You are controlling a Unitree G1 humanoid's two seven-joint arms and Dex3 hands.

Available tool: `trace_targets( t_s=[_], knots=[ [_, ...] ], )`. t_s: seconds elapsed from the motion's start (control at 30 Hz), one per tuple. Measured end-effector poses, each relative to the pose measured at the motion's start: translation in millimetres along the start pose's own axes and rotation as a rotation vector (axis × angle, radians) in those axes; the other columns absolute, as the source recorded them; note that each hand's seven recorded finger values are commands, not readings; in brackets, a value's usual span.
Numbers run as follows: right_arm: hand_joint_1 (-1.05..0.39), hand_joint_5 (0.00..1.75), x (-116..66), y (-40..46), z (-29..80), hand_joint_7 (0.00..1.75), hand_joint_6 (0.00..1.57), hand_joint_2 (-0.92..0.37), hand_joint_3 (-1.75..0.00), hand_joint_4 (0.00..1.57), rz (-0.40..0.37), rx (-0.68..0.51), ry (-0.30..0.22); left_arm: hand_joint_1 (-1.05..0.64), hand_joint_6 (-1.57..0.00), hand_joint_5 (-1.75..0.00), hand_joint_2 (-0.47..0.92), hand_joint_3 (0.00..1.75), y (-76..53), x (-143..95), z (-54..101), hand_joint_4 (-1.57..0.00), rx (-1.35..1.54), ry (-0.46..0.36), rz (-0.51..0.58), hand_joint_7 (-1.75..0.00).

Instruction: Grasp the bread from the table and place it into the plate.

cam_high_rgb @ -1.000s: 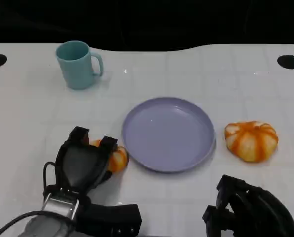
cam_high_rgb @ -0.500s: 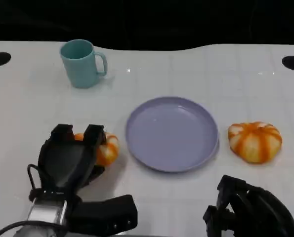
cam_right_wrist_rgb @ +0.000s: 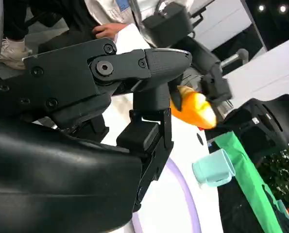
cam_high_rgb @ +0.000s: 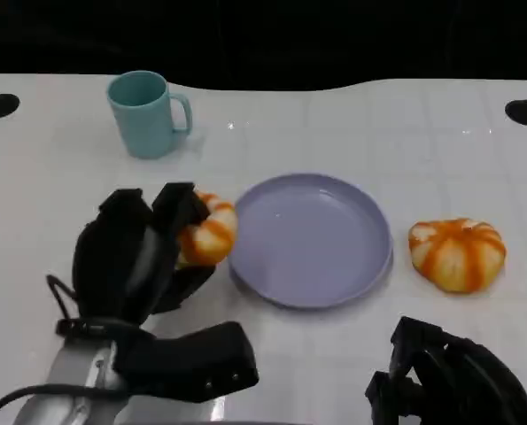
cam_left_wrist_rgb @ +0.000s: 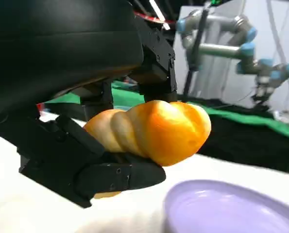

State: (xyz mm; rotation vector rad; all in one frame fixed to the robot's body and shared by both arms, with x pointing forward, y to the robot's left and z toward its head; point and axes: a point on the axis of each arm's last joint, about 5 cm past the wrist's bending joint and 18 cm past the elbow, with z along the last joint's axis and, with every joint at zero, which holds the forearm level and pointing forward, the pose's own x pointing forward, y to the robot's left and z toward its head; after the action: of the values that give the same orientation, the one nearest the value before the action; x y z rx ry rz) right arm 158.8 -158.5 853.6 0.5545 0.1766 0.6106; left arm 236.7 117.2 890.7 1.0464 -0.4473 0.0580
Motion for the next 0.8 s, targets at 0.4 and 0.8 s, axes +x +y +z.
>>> trace_targets(
  t_s=[0.4,0.8],
  knots=[
    [-0.73,1.60,-1.1,0.6,-0.7,1.38,0.80,-0.92,-0.23,0.89,-0.005,0.000,0.004,-0.17,-0.75,-1.75,0.28,1.28,-13.6,36,27.7,-1.00,-0.131,-0.119,-0.088,-1.73],
    [-0.73,1.59,-1.1,1.1,-0.9,1.38,0.80,-0.92,-0.22,0.90,-0.004,0.005,0.006,-0.21,-0.69,-1.75,0.42,1.13,-39.7,53,34.4,-0.94,-0.113,-0.163,-0.255,-1.75]
  ],
)
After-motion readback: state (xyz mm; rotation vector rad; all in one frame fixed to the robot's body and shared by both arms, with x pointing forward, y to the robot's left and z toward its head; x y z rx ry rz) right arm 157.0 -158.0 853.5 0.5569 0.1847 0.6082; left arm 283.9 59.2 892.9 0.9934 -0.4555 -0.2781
